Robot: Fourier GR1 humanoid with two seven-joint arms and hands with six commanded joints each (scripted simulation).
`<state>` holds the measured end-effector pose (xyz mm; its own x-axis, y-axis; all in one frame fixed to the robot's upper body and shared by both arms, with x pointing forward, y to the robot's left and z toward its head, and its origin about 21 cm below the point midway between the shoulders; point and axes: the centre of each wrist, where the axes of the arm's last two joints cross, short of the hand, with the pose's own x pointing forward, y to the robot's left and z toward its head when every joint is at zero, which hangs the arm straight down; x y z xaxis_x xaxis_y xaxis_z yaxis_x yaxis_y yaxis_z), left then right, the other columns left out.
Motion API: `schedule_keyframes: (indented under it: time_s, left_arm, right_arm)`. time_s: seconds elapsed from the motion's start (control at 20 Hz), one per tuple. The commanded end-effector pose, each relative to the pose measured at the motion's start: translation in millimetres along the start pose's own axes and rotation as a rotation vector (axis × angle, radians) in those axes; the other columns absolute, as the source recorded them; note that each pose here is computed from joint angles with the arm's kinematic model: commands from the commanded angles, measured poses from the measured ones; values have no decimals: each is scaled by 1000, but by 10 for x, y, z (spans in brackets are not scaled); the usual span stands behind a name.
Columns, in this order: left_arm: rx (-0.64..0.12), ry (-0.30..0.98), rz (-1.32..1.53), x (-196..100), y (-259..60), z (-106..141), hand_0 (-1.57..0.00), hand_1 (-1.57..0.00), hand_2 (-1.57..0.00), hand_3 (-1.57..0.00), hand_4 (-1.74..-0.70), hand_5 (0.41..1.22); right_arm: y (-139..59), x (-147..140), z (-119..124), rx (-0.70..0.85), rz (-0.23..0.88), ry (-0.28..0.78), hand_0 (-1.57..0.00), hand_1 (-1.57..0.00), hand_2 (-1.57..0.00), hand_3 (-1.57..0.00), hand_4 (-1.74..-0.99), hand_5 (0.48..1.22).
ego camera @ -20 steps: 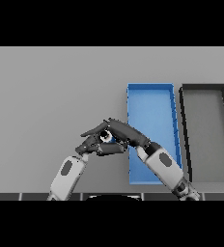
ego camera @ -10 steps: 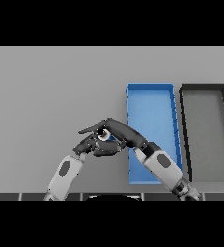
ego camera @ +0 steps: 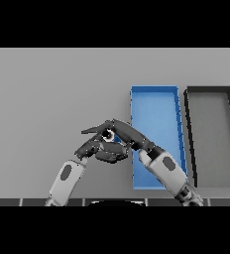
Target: Pick up the blue pipe and place it into the blue bin.
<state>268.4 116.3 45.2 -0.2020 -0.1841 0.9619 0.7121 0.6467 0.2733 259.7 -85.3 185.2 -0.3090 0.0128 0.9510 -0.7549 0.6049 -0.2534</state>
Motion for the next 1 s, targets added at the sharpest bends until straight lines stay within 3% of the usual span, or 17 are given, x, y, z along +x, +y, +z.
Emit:
schedule_keyframes:
  time_s: [0.0,0.15,0.4,0.5,0.6,0.7,0.95]
  left_arm:
    - [-5,-8,1,-11,21,36,-25,-23,-22,-20,-922,482]
    - [-7,3,-4,-17,3,33,-12,-11,-11,-10,-909,464]
    - [-10,22,6,12,32,8,-3,-3,-3,-3,-906,437]
    - [-11,31,0,15,12,-2,-2,-2,-2,-1,-905,433]
    - [-9,30,-6,31,2,-10,-1,-1,-1,0,-898,430]
    - [-7,26,-5,50,45,25,0,0,0,0,-890,425]
    - [-5,28,-25,8,41,21,1,1,1,1,-877,412]
  right_arm:
    - [-59,95,-2,-8,-10,-22,-1571,-1571,-1571,-1570,-1741,1221]
    - [-147,365,-45,-14,-88,-40,-1571,-1571,-1571,-1571,-1741,1221]
    - [-590,919,-144,-15,-111,-173,-1571,-1571,-1571,-1571,-1741,1221]
    - [-778,1140,-147,-137,-68,-226,-1571,-1571,-1571,-1571,-1741,1221]
    - [-989,1294,-118,-252,-21,-209,-1571,-1571,-1571,-1571,-1741,1221]
    - [-1218,1313,-49,-345,-21,-171,-1571,-1571,-1571,-1571,-1741,1221]
    - [-1697,1022,272,-528,10,-37,-1571,-1571,-1571,-1571,-1741,1221]
